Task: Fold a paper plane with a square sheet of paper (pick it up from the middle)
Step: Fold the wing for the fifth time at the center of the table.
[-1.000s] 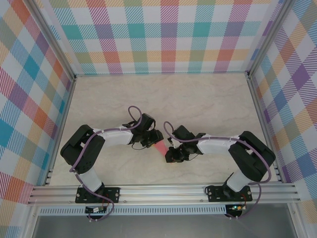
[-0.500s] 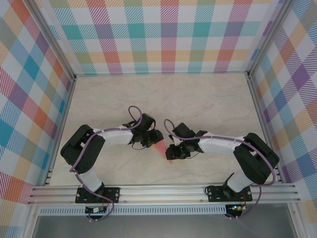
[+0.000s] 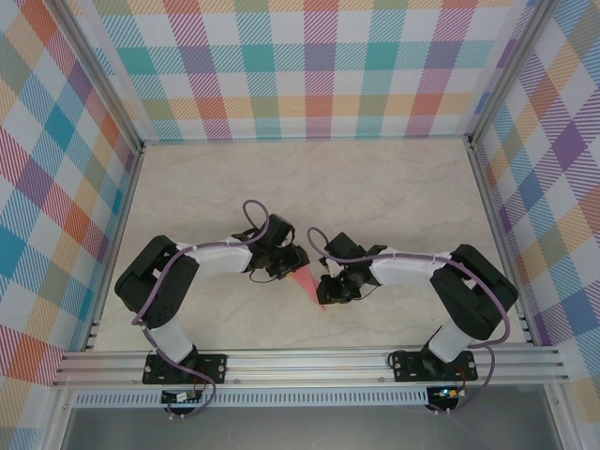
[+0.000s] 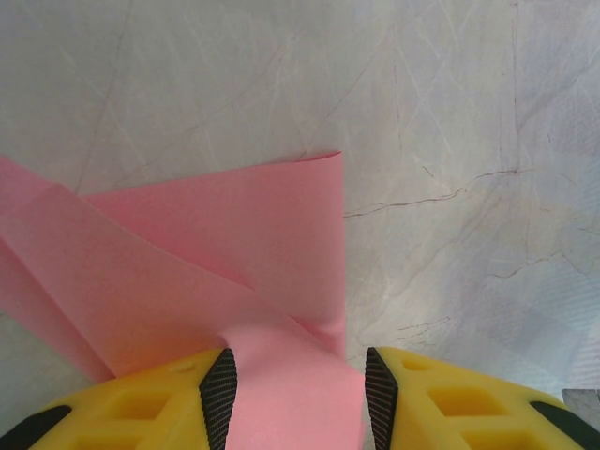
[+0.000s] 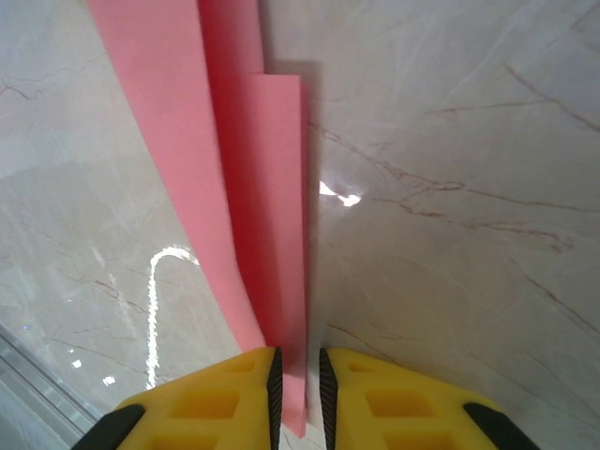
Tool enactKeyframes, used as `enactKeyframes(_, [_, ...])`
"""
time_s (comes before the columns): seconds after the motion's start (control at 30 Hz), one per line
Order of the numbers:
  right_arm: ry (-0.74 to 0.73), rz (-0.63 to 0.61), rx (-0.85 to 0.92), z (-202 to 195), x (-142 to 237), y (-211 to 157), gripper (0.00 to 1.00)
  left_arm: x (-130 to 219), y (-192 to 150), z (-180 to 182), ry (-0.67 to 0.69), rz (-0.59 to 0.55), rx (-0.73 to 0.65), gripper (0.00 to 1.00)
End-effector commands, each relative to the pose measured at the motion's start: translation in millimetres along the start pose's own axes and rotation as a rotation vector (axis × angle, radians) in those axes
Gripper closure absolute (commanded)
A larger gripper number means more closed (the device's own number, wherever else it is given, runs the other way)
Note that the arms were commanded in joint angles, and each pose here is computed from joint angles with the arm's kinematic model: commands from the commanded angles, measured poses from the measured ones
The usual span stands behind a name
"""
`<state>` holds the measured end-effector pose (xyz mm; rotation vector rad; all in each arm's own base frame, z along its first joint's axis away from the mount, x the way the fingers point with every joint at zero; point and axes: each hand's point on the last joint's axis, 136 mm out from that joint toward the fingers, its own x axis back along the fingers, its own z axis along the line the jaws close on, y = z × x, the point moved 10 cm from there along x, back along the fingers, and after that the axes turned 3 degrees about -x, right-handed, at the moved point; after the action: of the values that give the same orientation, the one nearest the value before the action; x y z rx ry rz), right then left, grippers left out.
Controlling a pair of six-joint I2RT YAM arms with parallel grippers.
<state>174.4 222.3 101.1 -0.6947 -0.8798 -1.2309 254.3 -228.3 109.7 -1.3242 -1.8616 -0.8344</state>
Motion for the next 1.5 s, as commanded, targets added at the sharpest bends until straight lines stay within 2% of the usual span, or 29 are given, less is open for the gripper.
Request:
enactKeyframes(0.0, [-0.026, 0.045, -0.007, -4.8, -10.2, -3.3, 0.8, -7.4, -4.6, 12.6, 0.079, 0.025, -0.001, 0.56])
enactKeyframes(0.17, [-0.068, 0.047, -0.023, -8.4, -9.7, -5.2, 0.8, -7.6, -4.8, 13.3, 0.082, 0.025, 0.001, 0.56])
enactKeyframes(0.37, [-0.046, -0.067, 0.018, 7.8, 21.7, -1.4, 0.79, -8.1, -5.1, 13.7, 0.083, 0.029, 0.001, 0.56])
enactKeyframes(0.47, [0.024, -0.117, 0.049, 19.3, 34.6, 1.2, 0.81, -7.5, -4.9, 13.1, 0.082, 0.028, -0.001, 0.56])
enactKeyframes(0.63, [0.237, -0.13, 0.068, 40.9, 35.2, 10.8, 0.87, -8.1, -4.9, 13.2, 0.083, 0.031, 0.0, 0.56])
enactKeyframes(0.87, [0.298, -0.129, 0.014, 47.0, 17.6, 27.4, 0.9, -7.4, -4.6, 12.5, 0.081, 0.028, 0.0, 0.56])
enactKeyframes(1.07, [0.242, -0.13, -0.041, 35.2, 1.4, 33.0, 0.9, -6.0, -4.1, 11.0, 0.075, 0.025, -0.002, 0.56])
enactKeyframes(1.17, [0.202, -0.09, -0.08, 22.9, -11.4, 31.9, 0.91, -6.5, -3.8, 10.5, 0.073, 0.027, -0.004, 0.56])
enactKeyframes(1.47, [0.112, -0.034, -0.163, -11.9, -25.9, 10.2, 0.92, -3.1, -1.0, 10.6, 0.072, 0.017, -0.013, 0.56])
